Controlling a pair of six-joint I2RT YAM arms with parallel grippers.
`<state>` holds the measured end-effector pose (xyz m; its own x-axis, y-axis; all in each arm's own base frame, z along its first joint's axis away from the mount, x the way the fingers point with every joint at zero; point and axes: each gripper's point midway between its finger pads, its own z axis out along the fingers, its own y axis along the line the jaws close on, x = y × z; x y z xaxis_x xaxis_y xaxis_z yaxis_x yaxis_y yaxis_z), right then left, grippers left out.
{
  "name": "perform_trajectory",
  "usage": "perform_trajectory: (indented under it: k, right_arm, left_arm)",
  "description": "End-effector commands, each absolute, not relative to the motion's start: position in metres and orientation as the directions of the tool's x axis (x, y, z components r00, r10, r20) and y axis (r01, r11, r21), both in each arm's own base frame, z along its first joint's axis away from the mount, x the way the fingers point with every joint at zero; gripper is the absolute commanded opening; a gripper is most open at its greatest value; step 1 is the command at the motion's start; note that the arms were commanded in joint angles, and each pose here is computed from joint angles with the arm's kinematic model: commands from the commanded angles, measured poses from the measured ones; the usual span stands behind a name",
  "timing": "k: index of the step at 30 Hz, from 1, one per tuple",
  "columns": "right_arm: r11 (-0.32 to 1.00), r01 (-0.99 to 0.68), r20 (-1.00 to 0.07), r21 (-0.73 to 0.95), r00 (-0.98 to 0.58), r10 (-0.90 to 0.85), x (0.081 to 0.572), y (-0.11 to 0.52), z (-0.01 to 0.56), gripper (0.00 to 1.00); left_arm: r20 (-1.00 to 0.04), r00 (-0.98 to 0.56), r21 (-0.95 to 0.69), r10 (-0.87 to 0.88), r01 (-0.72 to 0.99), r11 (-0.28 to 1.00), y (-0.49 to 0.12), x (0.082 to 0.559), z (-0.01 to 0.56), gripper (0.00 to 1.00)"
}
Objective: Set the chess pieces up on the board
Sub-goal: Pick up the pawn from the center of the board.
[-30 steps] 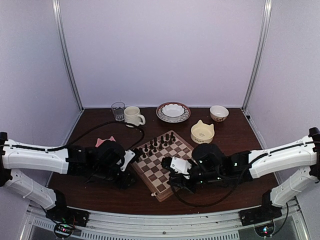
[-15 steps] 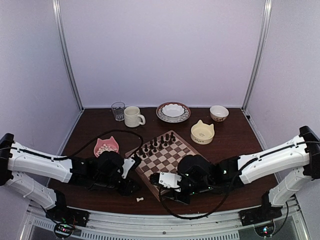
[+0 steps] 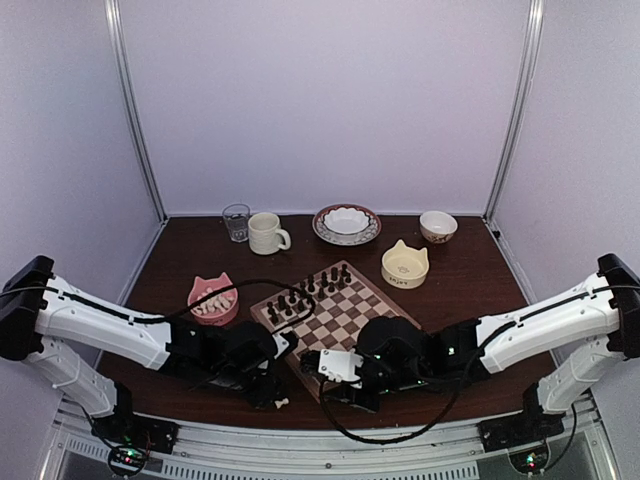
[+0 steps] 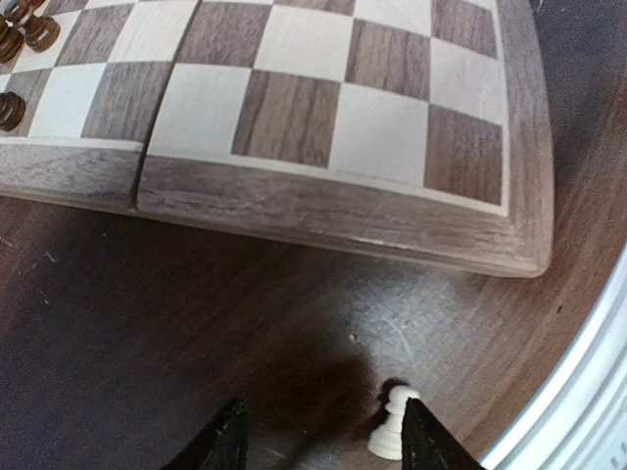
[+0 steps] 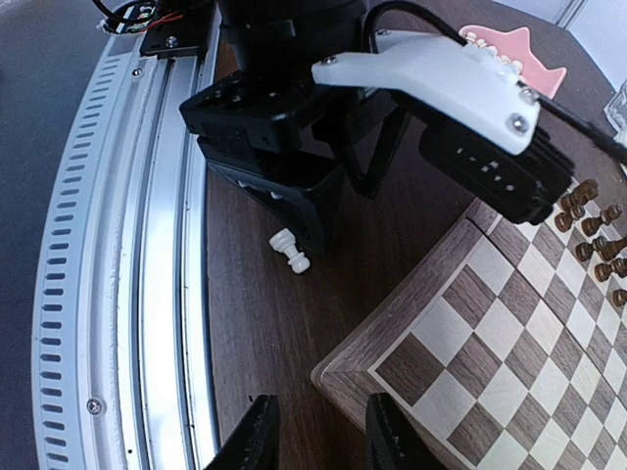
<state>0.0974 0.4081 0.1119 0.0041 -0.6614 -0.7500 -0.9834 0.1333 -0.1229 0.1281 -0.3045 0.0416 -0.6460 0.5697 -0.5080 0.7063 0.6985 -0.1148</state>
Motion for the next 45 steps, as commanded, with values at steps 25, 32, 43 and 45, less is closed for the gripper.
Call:
perform_trajectory:
  k: [25,32,43,45]
  right_arm:
    - [0.249,-0.946,-0.824,-0.209,0.033,-0.566,0.117,0.392,0.148,0.34]
    - [0.263,-0.941,-0.829,-0.212,0.031,-0.558,0.118,0.390,0.151,0.33]
    - [0.304,-0.926,-0.853,-0.222,0.033,-0.522,0.125,0.384,0.161,0.30]
    - [0.303,-0.927,-0.853,-0.222,0.034,-0.521,0.124,0.383,0.161,0.29]
  left_arm:
    - [-0.473,-0.560,-0.149,0.680,0.812,0.565,-0.320,0.103,0.022,0.57]
    - [-0.441,-0.551,-0.147,0.709,0.823,0.548,-0.317,0.095,0.018,0.47]
    - [-0.429,-0.484,-0.014,0.763,0.848,0.530,-0.311,0.093,0.011,0.40]
    - [-0.422,-0.470,0.027,0.775,0.848,0.529,-0.310,0.093,0.008,0.37]
